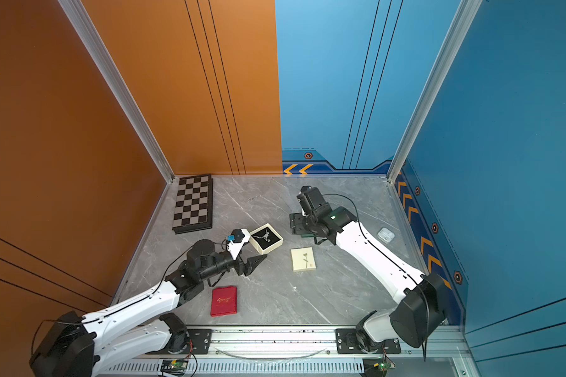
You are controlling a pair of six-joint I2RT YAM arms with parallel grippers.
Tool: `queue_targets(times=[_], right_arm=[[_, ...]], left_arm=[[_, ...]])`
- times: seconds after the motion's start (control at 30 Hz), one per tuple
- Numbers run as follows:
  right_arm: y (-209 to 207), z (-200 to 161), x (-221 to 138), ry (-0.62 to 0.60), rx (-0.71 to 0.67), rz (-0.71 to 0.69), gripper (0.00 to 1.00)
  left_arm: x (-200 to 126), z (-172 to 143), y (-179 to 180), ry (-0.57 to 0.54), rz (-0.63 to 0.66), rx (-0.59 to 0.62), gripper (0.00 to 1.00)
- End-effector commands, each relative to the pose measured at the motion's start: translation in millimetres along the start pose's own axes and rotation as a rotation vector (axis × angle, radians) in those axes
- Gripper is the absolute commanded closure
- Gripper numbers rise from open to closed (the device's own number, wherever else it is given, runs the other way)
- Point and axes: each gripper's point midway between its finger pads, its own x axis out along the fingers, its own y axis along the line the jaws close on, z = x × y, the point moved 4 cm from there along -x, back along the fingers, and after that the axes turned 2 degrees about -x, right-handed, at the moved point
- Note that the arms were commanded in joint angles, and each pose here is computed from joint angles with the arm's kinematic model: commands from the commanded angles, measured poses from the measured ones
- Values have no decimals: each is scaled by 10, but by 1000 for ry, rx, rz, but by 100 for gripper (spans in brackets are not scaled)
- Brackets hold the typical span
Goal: Take the necklace out of the lift-off lid jewelry box
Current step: Place the jewelry box at the center of the board.
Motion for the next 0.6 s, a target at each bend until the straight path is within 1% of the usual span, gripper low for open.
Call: queue_targets(times=[0.0,0.17,0.33,0.57], right_arm=[[172,-89,-17,74,-55,88,32],[419,-88,-6,92,-102,173,46],[550,-134,66,120,-114,225,48],[609,-160,177,147,-119,246,57]], left_arm=[[-23,-10,-12,-3,-14,-9,32],[-16,-14,-15,1,-20,-10,32],[-15,-11,-20,0,-23,-9,32],[-24,-1,-27,-4,-25,-9,32]])
